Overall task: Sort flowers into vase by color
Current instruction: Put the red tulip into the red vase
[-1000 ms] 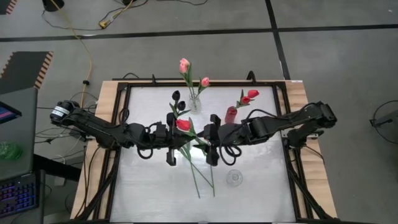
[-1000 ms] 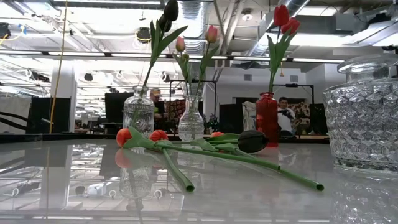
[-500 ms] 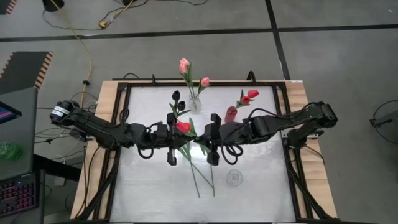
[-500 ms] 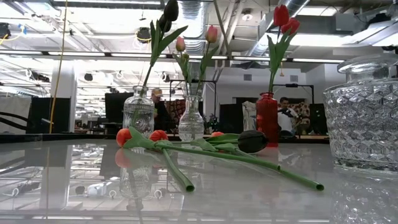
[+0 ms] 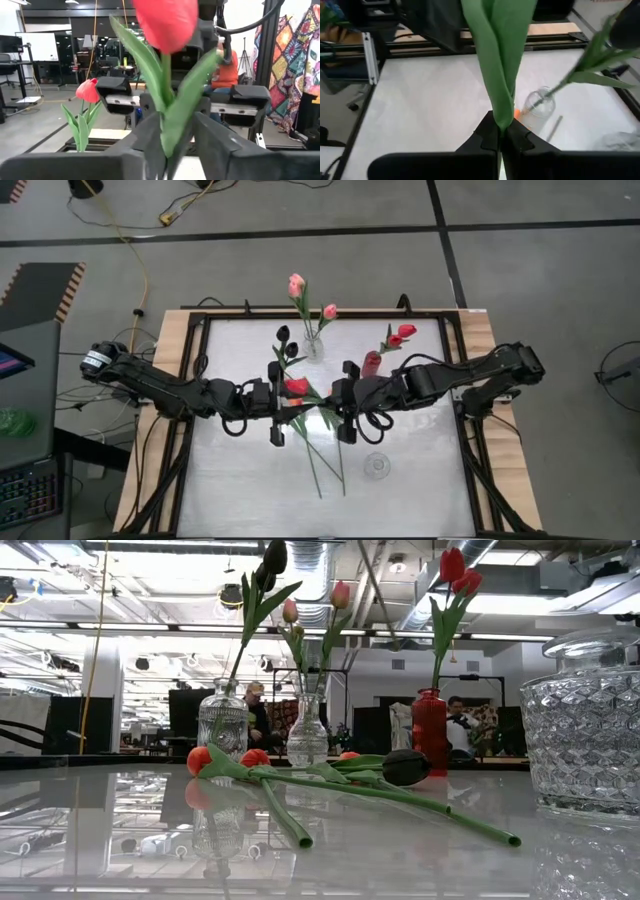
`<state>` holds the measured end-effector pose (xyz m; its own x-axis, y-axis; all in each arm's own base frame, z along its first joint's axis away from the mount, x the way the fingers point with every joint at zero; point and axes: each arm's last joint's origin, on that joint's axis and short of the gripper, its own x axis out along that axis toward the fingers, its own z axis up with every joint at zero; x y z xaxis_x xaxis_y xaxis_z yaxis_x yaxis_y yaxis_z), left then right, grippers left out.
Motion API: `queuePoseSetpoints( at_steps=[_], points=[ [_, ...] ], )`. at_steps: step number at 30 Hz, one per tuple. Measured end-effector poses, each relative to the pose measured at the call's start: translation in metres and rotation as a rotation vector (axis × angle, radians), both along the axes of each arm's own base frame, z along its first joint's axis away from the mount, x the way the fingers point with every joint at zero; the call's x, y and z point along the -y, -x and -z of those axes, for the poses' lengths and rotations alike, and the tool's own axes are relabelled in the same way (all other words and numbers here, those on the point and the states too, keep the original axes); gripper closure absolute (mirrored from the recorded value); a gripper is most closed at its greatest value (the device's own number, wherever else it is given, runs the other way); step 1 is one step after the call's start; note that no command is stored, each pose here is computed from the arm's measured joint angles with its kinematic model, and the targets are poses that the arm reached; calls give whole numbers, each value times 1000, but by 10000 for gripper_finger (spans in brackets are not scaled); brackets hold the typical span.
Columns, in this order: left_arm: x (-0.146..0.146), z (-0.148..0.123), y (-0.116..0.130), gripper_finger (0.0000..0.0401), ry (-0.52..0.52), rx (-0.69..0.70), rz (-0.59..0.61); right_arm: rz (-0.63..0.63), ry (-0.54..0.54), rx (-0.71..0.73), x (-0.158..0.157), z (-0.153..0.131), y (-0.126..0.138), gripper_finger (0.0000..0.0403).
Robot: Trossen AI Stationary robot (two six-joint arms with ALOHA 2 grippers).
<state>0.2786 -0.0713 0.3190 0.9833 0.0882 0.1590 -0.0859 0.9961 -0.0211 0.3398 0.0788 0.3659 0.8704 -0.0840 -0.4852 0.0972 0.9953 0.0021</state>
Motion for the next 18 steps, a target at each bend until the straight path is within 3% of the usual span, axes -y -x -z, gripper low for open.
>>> queuePoseSetpoints(
  at_steps=[5,11,18],
  points=[
    [0,3,0,258,-9,-31,-3,111,77,-24,1,-10,21,375],
    [0,7,-1,243,-9,-68,-5,224,111,27,-1,-9,62,374],
    [0,10,-1,243,6,-101,-2,348,83,262,7,17,107,372]
  ],
)
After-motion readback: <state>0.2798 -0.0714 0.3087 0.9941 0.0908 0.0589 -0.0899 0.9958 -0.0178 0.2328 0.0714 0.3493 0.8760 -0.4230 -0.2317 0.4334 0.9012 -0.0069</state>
